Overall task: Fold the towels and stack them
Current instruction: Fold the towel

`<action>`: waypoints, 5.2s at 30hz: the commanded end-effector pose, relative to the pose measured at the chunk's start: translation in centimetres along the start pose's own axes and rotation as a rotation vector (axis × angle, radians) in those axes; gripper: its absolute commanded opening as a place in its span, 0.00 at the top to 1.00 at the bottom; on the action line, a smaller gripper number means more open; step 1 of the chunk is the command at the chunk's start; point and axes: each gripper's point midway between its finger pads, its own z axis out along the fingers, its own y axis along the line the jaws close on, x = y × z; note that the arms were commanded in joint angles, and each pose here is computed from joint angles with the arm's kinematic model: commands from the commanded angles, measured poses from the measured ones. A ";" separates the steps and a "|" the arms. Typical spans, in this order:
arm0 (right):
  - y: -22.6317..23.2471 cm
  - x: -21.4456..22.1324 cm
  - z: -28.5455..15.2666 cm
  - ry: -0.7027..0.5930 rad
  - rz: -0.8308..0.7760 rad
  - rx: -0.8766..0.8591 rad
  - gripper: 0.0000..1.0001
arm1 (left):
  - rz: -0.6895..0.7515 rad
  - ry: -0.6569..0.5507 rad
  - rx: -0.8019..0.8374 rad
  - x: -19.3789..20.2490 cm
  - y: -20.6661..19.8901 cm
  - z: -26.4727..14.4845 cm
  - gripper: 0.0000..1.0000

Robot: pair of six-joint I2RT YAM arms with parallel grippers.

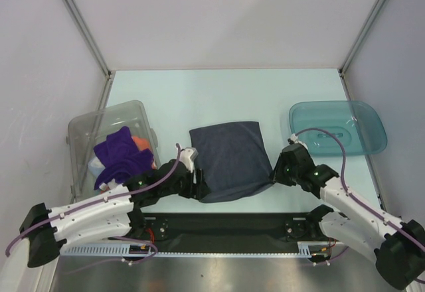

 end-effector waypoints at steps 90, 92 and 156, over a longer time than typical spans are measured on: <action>6.0 -19.9 16.7 0.342 -0.832 -0.364 0.46 | 0.225 0.183 -0.327 -23.1 16.8 11.3 0.33; 5.5 -20.0 17.0 0.343 -0.814 -0.370 0.55 | 0.245 0.192 -0.344 -23.1 17.4 11.1 0.33; 5.1 -22.9 18.1 0.269 -0.819 -0.393 1.00 | 0.256 0.231 -0.221 -23.8 18.1 13.3 0.99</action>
